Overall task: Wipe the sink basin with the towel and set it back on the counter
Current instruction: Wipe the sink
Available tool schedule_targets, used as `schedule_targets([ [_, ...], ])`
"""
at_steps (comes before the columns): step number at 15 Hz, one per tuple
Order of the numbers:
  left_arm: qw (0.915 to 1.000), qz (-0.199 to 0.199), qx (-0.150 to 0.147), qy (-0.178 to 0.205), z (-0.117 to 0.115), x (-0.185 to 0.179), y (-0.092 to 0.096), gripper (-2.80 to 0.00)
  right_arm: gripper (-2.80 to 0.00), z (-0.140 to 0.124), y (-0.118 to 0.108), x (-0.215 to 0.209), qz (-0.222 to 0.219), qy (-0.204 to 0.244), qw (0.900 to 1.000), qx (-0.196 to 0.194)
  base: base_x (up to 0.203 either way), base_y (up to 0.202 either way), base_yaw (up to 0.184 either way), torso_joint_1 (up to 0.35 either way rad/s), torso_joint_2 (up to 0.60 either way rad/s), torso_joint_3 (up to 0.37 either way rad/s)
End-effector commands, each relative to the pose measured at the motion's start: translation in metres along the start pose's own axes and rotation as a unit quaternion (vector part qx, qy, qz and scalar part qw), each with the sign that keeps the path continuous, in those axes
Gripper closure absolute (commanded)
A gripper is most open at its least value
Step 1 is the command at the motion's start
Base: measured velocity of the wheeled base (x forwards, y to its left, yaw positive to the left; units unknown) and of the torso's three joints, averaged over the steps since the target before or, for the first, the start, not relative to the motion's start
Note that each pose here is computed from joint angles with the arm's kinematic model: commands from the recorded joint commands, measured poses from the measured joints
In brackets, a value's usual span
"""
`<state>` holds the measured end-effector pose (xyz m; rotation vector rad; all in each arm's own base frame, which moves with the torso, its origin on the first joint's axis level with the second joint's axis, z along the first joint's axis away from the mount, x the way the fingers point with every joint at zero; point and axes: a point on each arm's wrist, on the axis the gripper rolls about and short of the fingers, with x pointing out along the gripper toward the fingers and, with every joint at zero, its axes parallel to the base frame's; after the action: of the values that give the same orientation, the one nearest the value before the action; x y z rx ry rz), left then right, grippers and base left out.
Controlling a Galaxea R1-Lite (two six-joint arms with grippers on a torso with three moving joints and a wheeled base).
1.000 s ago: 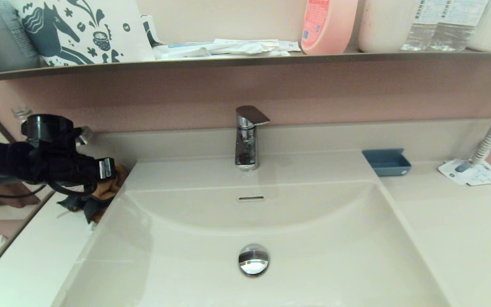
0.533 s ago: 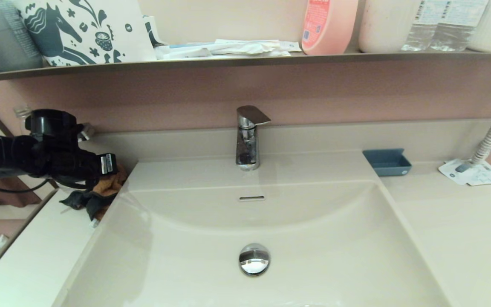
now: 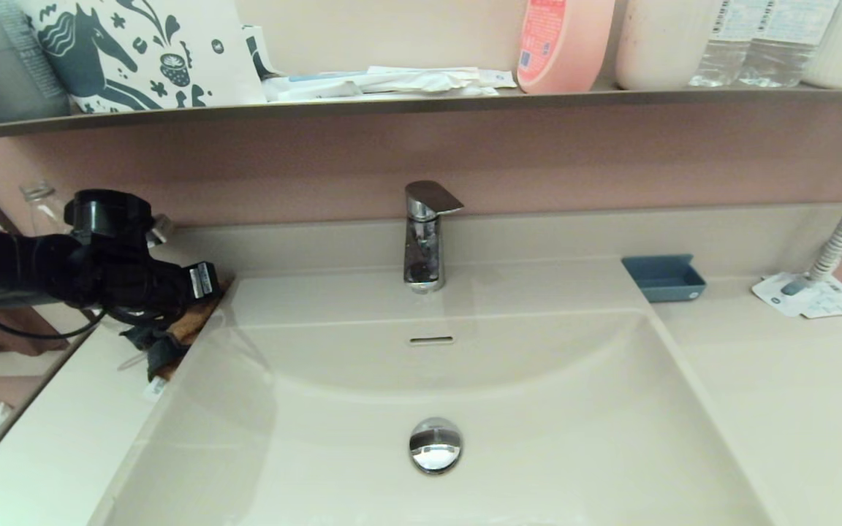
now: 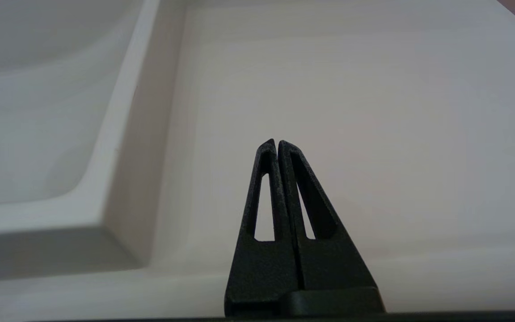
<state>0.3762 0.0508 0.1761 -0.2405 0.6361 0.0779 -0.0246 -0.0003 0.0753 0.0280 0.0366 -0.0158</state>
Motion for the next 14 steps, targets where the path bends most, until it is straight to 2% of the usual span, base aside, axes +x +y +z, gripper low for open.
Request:
schedule_targets([
  [1,1.0,-0.008,0.002,0.0,0.0,-0.004,-0.008,0.0,0.0,0.0,0.0,0.0,0.0,0.001,1.0,0.0,0.0,0.0,0.0,0.0,0.0,0.0],
  [3,0.9999,-0.007,0.001,0.009,-0.003,-0.004,-0.008,0.0,0.0,0.0,0.0,0.0,0.0,0.001,1.0,0.0,0.0,0.0,0.0,0.0,0.0,0.0],
  [5,0.9992,-0.007,-0.003,0.039,-0.009,-0.008,-0.006,0.0,0.0,0.0,0.0,0.0,0.0,0.001,1.0,0.0,0.0,0.0,0.0,0.0,0.0,0.0],
  [7,0.9975,-0.024,-0.014,0.065,-0.011,-0.013,0.003,0.0,0.0,0.0,0.0,0.0,0.0,0.001,1.0,0.0,0.0,0.0,0.0,0.0,0.0,0.0],
  [10,0.9961,-0.049,-0.013,0.072,-0.002,-0.019,0.015,0.0,0.0,0.0,0.0,0.0,0.0,0.001,1.0,0.0,0.0,0.0,0.0,0.0,0.0,0.0],
  [12,0.9926,-0.081,-0.004,0.09,-0.002,-0.022,0.017,0.0,0.0,0.0,0.0,0.0,0.0,0.001,1.0,0.0,0.0,0.0,0.0,0.0,0.0,0.0],
  [14,0.9901,-0.093,-0.007,0.105,-0.008,-0.021,0.017,0.0,0.0,0.0,0.0,0.0,0.0,0.001,1.0,0.0,0.0,0.0,0.0,0.0,0.0,0.0],
])
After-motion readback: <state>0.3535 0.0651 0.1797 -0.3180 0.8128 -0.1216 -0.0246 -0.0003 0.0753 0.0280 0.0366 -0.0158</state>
